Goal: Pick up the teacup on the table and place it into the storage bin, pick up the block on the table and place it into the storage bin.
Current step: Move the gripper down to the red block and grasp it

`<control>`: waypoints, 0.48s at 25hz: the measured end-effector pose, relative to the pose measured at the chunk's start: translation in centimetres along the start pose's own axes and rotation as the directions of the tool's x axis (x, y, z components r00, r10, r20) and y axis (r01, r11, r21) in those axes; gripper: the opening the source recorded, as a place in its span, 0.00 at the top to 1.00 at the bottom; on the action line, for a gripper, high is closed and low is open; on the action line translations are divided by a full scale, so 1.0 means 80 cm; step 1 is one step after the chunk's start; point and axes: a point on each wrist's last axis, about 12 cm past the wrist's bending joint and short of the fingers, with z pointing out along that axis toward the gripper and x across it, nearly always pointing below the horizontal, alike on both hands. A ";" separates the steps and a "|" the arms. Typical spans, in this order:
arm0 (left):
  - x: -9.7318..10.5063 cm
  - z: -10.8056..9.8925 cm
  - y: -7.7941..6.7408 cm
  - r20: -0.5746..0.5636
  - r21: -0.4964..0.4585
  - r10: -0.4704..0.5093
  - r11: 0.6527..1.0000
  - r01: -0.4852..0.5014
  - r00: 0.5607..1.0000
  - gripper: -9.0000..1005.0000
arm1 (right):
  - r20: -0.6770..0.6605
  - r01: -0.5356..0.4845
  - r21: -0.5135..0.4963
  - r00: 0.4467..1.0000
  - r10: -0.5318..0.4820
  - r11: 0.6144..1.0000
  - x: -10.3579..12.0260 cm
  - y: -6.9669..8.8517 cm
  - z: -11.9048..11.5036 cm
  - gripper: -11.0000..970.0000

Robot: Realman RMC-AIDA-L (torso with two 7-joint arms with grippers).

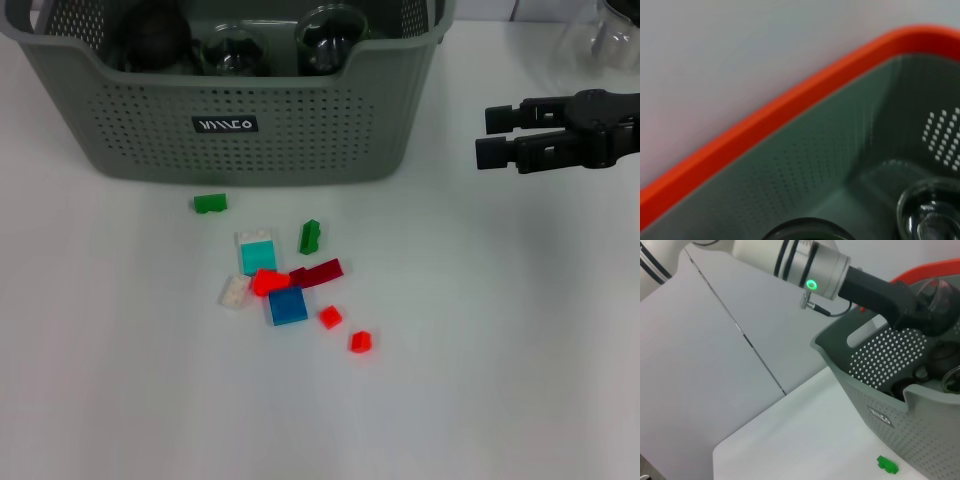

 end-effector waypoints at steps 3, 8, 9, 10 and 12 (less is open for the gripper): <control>0.003 0.010 -0.013 -0.022 -0.003 0.027 1.000 -0.027 0.999 0.95 | 0.002 -0.003 -0.001 1.000 0.003 1.000 0.003 0.000 0.001 0.09; 0.009 0.023 -0.033 -0.048 0.019 0.063 0.998 -0.062 0.997 0.95 | 0.003 -0.008 -0.002 1.000 0.008 1.000 0.006 0.001 0.001 0.09; 0.010 0.023 -0.035 -0.052 0.020 0.067 0.998 -0.066 0.996 0.95 | 0.002 -0.008 -0.003 1.000 0.008 1.000 0.006 0.001 0.001 0.09; 0.010 0.024 -0.036 -0.055 0.022 0.070 0.997 -0.068 0.996 0.95 | 0.002 -0.009 -0.003 1.000 0.009 1.000 0.006 0.001 0.002 0.09; 0.012 0.025 -0.037 -0.060 0.026 0.070 0.997 -0.069 0.996 0.95 | -0.001 -0.009 -0.006 1.000 0.009 1.000 0.007 0.001 0.002 0.09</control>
